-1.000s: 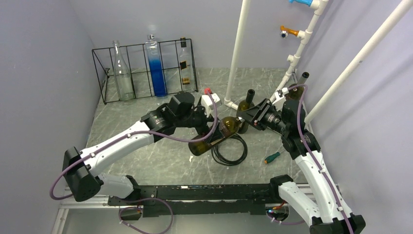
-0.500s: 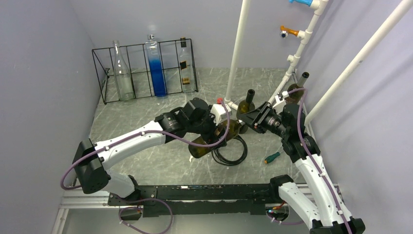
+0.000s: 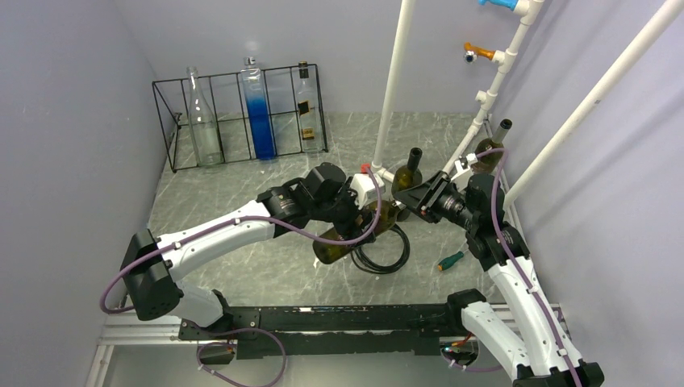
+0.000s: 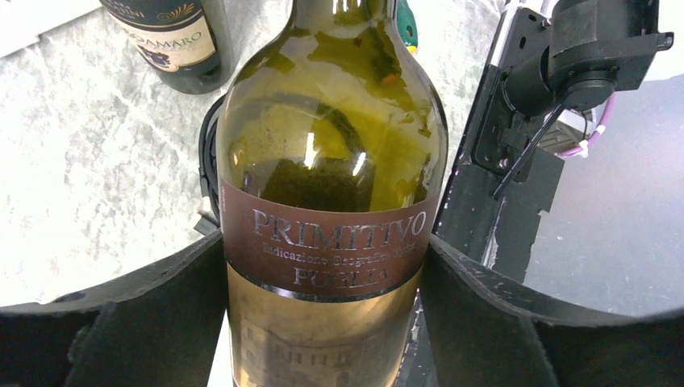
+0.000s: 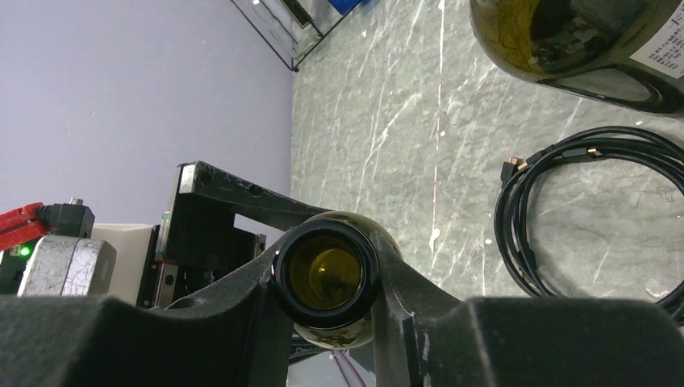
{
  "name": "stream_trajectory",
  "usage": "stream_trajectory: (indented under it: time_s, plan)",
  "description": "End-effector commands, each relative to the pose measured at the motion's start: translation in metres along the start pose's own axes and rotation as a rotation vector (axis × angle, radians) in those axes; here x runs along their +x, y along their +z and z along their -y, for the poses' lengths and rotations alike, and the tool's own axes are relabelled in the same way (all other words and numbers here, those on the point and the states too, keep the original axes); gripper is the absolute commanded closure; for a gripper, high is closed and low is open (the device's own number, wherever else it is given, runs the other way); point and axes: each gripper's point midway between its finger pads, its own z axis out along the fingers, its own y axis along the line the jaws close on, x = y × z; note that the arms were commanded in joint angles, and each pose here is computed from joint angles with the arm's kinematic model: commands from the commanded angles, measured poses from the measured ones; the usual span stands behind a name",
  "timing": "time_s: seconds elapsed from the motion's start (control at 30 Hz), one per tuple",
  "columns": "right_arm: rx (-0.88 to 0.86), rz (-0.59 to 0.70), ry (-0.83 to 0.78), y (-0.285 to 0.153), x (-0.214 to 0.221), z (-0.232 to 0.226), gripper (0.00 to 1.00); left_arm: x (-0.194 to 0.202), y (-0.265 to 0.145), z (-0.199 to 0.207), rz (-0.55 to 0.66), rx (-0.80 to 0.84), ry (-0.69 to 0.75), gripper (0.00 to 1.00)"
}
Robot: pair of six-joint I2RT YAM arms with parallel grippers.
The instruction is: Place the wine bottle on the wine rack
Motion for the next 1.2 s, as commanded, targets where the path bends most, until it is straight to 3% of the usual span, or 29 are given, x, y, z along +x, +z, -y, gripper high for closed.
stream_trajectory:
  time_s: [0.0, 0.17, 0.3, 0.37, 0.57, 0.67, 0.83, 1.17]
  plan:
    - [-0.145, 0.013, -0.019, -0.009, -0.007, -0.04, 1.0, -0.025, -0.002, 0.006, 0.059, 0.024, 0.029, 0.23]
    - [-0.14, 0.006, -0.025, -0.007, -0.005, -0.035, 1.0, -0.025, -0.002, 0.006, 0.056, 0.025, 0.031, 0.52]
    - [-0.12, 0.005, -0.028, -0.008, -0.006, -0.034, 1.0, -0.024, -0.002, 0.001, 0.052, -0.006, 0.035, 0.85]
    - [-0.098, 0.008, -0.037, -0.007, -0.007, -0.032, 0.94, -0.023, -0.002, -0.002, 0.052, -0.021, 0.034, 1.0]
    - [-0.091, 0.011, -0.057, -0.008, -0.008, -0.031, 0.57, -0.023, -0.003, -0.005, 0.057, -0.039, 0.036, 1.0]
    - [-0.09, 0.012, -0.064, -0.01, -0.007, -0.031, 0.45, -0.022, -0.001, -0.006, 0.051, -0.045, 0.039, 1.0]
    - [-0.083, 0.031, -0.114, -0.019, -0.013, -0.04, 0.33, -0.021, 0.0, -0.007, 0.046, -0.048, 0.043, 1.0]
    - [-0.055, 0.114, -0.209, -0.04, -0.025, -0.051, 0.21, -0.022, -0.004, -0.011, 0.057, -0.078, 0.055, 1.0]
